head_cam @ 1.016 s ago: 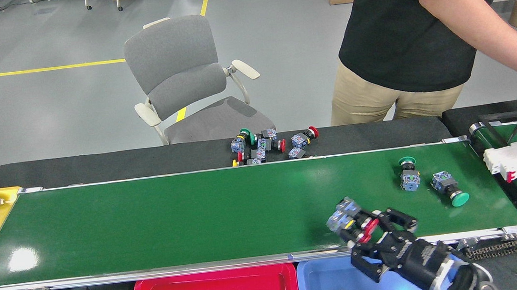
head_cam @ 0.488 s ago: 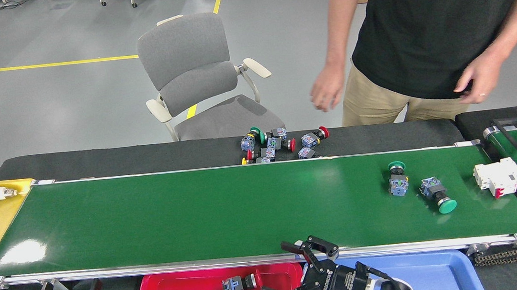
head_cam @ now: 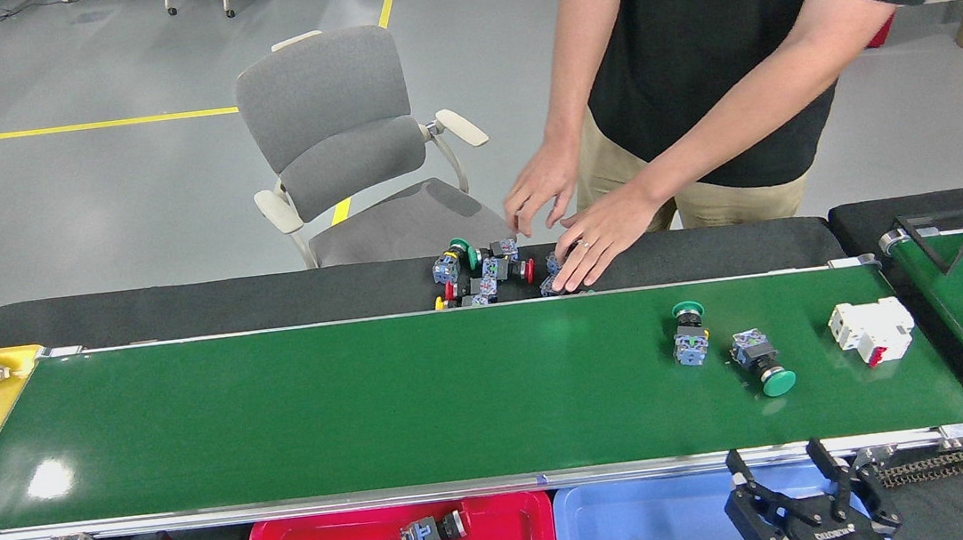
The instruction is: Pick switch part from conveyor to tray
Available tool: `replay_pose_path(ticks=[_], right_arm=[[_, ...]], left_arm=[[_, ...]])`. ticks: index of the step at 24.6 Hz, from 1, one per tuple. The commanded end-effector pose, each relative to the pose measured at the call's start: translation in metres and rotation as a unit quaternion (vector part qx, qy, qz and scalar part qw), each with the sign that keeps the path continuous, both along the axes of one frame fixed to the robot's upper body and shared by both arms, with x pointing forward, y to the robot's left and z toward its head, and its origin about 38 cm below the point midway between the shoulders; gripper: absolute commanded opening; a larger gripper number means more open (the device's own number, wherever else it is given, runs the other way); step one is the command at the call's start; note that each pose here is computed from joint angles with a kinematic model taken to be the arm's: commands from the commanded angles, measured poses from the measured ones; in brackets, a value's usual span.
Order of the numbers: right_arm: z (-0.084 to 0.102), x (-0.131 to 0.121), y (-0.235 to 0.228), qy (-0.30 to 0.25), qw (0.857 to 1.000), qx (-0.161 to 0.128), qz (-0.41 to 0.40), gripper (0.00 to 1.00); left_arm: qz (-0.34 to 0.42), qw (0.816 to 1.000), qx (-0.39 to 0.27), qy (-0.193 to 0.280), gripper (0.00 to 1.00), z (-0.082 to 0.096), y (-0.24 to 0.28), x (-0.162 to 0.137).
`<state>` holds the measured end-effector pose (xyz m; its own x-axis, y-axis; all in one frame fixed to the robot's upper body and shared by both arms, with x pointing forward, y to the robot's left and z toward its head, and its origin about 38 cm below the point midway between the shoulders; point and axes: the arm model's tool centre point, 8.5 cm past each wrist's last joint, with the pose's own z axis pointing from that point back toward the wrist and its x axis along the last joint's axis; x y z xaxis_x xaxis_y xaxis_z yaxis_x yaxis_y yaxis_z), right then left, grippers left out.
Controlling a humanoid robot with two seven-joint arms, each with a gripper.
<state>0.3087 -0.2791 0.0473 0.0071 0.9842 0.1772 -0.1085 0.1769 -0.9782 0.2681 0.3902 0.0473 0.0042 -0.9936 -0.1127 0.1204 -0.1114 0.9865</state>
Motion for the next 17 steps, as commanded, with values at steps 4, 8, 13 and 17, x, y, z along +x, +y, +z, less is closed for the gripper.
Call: replay_pose_path(ticks=[4, 8, 13, 17], right_arm=[[0.011, 0.031, 0.0, -0.015, 0.999, -0.03, 0.009, 0.99], [0.003, 0.064, 0.025, 0.002, 0.998, -0.055, 0.022, 0.99], [-0.005, 0.101, 0.057, 0.028, 0.997, -0.065, 0.032, 0.85], [-0.003, 0.109, 0.052, 0.032, 0.995, -0.083, 0.042, 0.25]], left_arm=[[0.001, 1.0, 0.005, -0.012, 1.0, 0.007, 0.003, 0.002], [0.0, 1.0, 0.004, -0.011, 1.0, 0.006, 0.002, 0.003], [-0.002, 1.0, 0.004, -0.014, 1.0, 0.008, 0.0, 0.008], [-0.002, 1.0, 0.005, -0.013, 1.0, 0.008, 0.0, 0.009]])
